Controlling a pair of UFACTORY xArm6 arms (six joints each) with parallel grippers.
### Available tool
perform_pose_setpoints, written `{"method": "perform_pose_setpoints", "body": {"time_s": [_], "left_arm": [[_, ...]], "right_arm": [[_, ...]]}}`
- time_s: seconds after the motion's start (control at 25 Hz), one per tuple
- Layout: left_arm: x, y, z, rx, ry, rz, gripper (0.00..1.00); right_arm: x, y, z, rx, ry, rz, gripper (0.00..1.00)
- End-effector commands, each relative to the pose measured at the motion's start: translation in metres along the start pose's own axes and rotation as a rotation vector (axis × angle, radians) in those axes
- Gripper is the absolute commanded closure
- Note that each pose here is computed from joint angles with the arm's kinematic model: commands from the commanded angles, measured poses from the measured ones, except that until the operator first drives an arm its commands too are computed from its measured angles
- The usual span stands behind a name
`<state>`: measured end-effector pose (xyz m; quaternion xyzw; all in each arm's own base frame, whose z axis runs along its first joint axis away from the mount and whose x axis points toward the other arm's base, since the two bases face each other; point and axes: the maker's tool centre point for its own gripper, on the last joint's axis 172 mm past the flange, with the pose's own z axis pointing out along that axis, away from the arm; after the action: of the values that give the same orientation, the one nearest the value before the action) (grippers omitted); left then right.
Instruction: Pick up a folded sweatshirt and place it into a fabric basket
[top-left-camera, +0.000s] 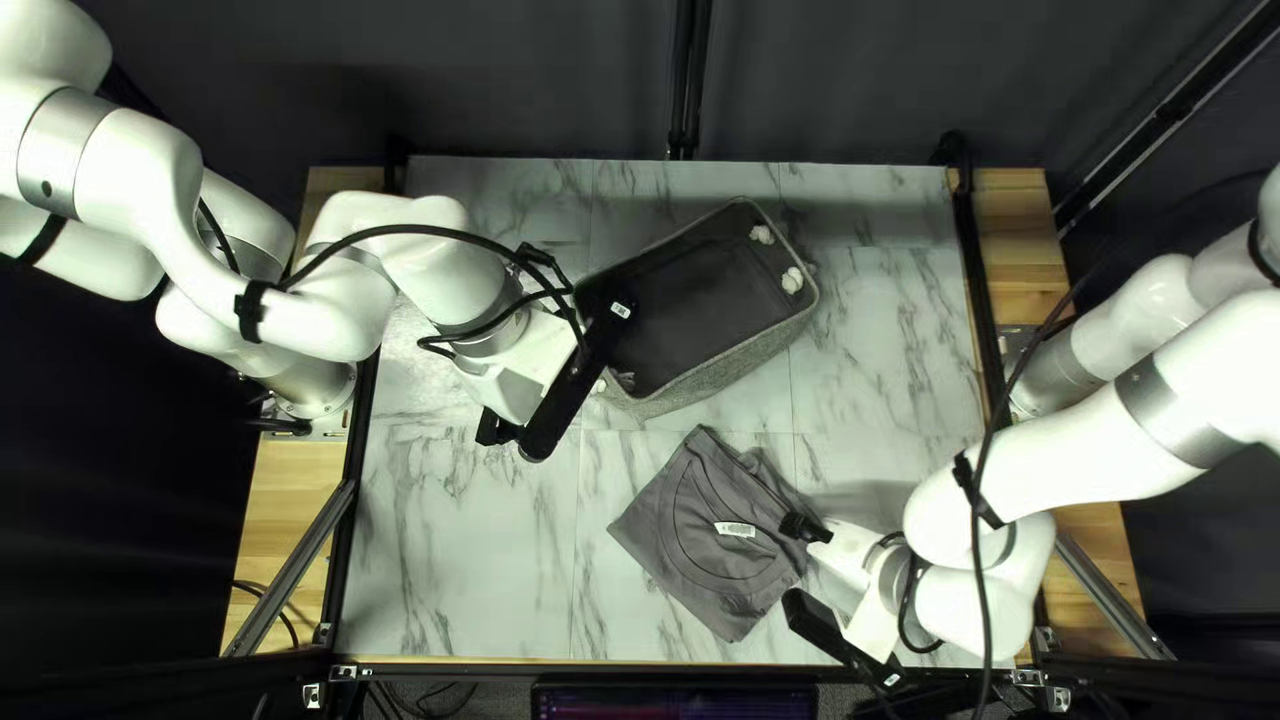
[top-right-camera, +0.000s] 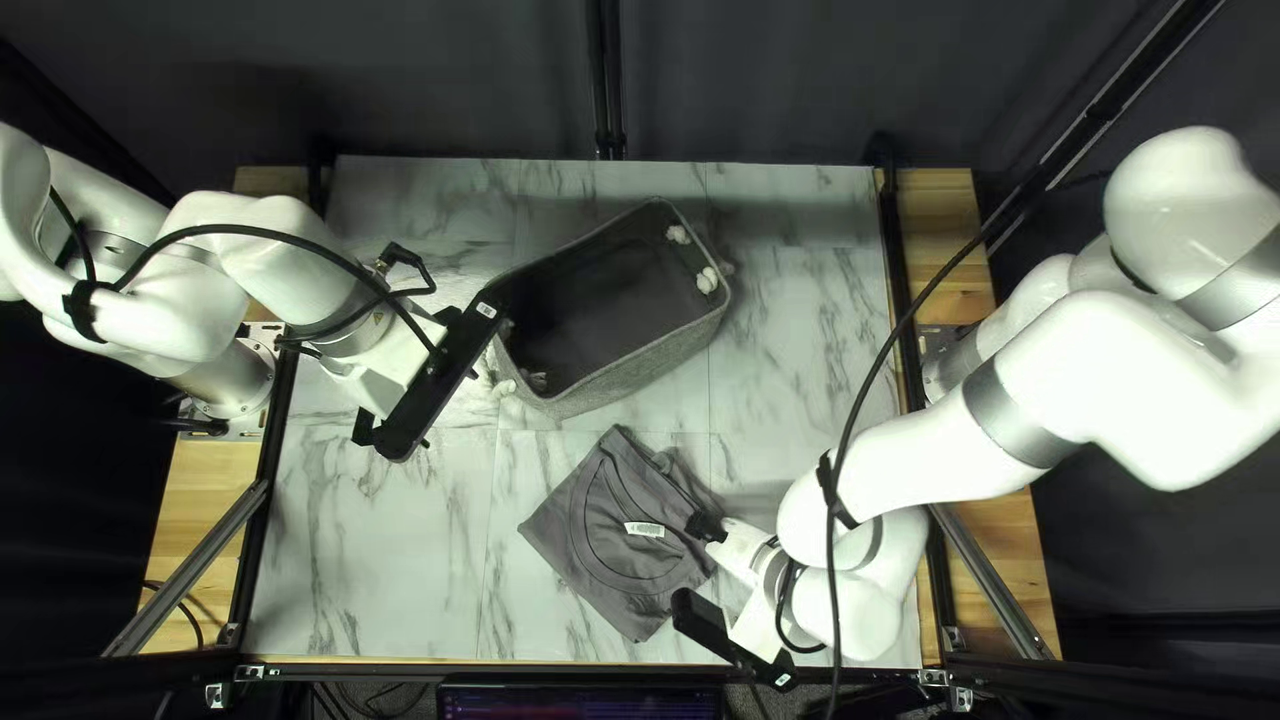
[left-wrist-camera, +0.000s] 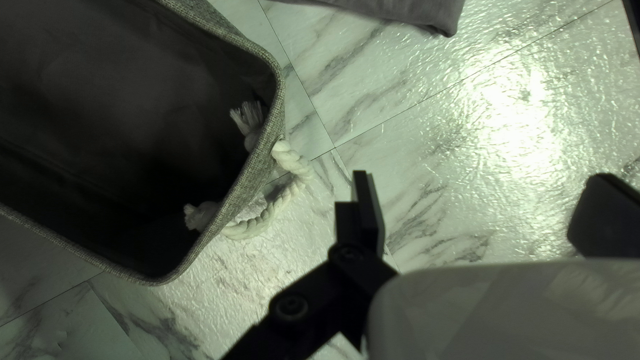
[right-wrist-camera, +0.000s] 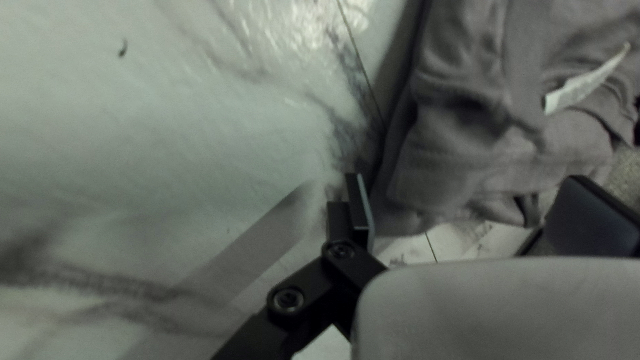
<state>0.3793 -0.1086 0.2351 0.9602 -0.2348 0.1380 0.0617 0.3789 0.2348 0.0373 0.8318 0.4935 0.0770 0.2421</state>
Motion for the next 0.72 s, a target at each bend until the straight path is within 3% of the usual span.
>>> {"method": "perform_pose_setpoints", "body": {"time_s": [0.04, 0.36, 0.4, 0.44, 0.72], "left_arm": [[0.0, 0.0, 0.0, 0.0, 0.0, 0.0, 0.0], [0.0, 0.0, 0.0, 0.0, 0.0, 0.0, 0.0], [0.0, 0.0, 0.0, 0.0, 0.0, 0.0, 0.0], [0.0, 0.0, 0.0, 0.0, 0.0, 0.0, 0.0], [0.0, 0.0, 0.0, 0.0, 0.0, 0.0, 0.0]], "right_arm": [[0.001, 0.0004, 0.0031, 0.002, -0.004, -0.004, 0.0], [-0.0019, 0.0042, 0.004, 0.004, -0.015, -0.003, 0.02], [-0.0025, 0.0048, 0.0046, 0.003, -0.016, -0.001, 0.36], [-0.0025, 0.0049, 0.0051, 0.004, -0.017, 0.0, 0.97], [-0.0042, 0.0058, 0.0075, 0.01, -0.018, -0.003, 0.97]]}}
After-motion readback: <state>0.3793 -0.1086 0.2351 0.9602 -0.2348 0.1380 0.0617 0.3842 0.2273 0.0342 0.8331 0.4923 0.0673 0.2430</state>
